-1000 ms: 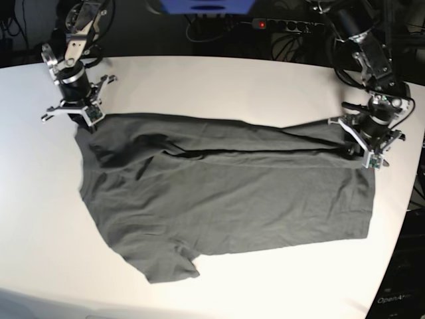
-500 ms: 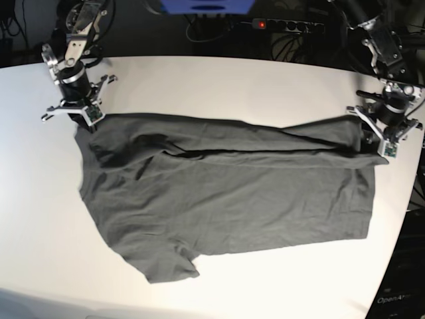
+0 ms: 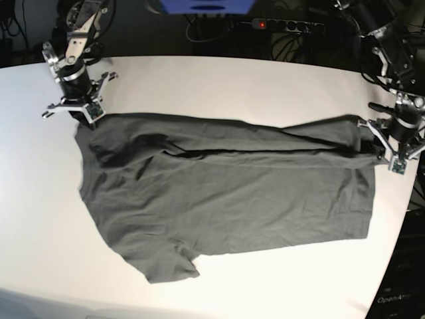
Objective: Fold the T-shirt properly
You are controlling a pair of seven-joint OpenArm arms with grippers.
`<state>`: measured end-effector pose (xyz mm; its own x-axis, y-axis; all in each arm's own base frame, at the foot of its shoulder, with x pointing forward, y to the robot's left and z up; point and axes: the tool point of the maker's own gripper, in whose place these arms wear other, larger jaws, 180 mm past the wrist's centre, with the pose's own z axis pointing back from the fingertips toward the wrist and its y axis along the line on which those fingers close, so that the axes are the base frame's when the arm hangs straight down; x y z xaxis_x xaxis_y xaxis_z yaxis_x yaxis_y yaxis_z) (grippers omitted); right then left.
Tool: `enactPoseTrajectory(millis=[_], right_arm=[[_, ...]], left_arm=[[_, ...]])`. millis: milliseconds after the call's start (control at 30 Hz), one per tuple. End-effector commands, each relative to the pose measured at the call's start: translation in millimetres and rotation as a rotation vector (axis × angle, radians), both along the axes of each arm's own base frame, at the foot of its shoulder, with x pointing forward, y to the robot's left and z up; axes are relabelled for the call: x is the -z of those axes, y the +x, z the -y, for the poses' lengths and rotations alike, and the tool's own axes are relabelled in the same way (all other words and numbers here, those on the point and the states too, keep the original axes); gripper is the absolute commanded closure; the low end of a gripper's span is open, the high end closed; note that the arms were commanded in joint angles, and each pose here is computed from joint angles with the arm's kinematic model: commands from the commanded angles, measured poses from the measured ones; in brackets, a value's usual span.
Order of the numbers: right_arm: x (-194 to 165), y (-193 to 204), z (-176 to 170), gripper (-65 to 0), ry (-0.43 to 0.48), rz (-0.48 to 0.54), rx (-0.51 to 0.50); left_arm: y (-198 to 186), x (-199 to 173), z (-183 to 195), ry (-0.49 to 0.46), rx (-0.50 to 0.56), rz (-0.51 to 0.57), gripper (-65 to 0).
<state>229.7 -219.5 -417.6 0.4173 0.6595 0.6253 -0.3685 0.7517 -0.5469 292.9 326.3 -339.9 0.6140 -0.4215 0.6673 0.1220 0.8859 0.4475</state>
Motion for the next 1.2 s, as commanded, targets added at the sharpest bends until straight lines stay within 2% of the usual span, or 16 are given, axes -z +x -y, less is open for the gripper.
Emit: enactPoseTrajectory(millis=[0, 167, 300, 400, 533, 633, 867, 1167], right_arm=[[-12, 7, 2, -0.9, -0.004, 0.050, -0.001], [-12, 7, 3, -0.9, -0.005, 0.050, 0.000], [-12, 7, 3, -0.9, -0.006, 0.050, 0.002], [-13, 5, 10, -0.9, -0.012, 0.053, 0.018], [-14, 4, 14, -0.9, -0.016, 0.053, 0.028], [-16, 3, 21, -0.9, -0.022, 0.059, 0.046], [-17, 4, 23, -0.9, -0.024, 0.064, 0.050], [-17, 4, 22, -0.9, -0.023, 0.061, 0.053]], left_arm=[[14, -22, 0, 0.043, 0.029, 0.058, -22.8], [28, -30, 23, 0.178, 0.148, 0.052, -22.8], [36, -23, 49, 0.263, 0.270, 0.062, -22.8], [36, -10, 59, 0.316, 0.319, 0.037, -22.8], [28, 6, 65, 0.369, 0.401, 0.015, -22.7], [18, 14, 71, 0.375, 0.452, 0.010, -22.7], [14, 14, 62, 0.424, 0.467, -0.017, -22.9], [15, 19, 51, 0.436, 0.467, -0.044, -22.9]])
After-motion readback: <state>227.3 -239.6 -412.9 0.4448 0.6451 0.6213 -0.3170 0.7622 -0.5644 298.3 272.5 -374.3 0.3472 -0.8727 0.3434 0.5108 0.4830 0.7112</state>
